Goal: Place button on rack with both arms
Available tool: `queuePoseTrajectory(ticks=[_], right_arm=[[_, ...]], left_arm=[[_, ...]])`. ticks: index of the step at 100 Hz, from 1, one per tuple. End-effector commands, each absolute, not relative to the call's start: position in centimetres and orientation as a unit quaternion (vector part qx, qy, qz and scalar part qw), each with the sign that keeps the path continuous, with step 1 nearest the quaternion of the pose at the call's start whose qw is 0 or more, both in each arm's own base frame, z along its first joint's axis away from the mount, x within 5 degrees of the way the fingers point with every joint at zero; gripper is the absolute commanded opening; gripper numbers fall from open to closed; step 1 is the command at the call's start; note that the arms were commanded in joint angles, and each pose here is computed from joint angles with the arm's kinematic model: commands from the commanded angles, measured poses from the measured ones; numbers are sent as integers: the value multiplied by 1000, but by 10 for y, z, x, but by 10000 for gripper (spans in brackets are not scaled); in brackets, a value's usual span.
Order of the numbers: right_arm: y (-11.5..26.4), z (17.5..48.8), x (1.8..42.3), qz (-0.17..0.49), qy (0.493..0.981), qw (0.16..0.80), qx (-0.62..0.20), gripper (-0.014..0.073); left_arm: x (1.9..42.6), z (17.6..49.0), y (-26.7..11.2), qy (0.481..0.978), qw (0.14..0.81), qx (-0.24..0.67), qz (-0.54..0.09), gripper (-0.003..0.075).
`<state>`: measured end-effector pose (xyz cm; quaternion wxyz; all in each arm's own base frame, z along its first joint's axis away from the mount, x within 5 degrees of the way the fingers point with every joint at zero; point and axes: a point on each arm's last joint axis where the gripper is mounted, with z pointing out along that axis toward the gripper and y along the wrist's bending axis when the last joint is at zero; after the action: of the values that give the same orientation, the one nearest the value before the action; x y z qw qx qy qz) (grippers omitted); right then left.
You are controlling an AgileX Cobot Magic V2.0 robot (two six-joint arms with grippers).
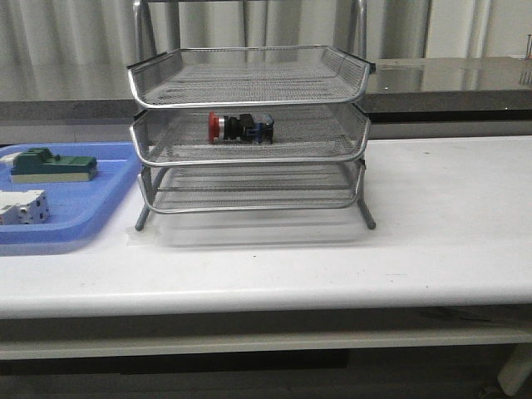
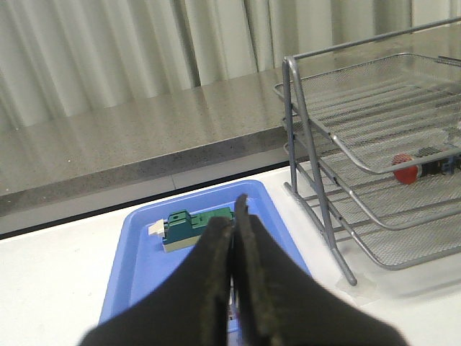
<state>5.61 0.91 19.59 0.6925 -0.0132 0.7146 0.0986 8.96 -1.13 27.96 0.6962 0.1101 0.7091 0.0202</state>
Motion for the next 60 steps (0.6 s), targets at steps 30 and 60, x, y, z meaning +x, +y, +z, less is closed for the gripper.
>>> queuePoseTrajectory(ticks=[30,60], right_arm=[[8,210,54,97,671,735,-16,-57],[8,210,54,97,671,735,-16,-57]], left_arm=[[67,253,-8,667,741,77,-5,4],[56,223,-7,657,751,65,-19,4]])
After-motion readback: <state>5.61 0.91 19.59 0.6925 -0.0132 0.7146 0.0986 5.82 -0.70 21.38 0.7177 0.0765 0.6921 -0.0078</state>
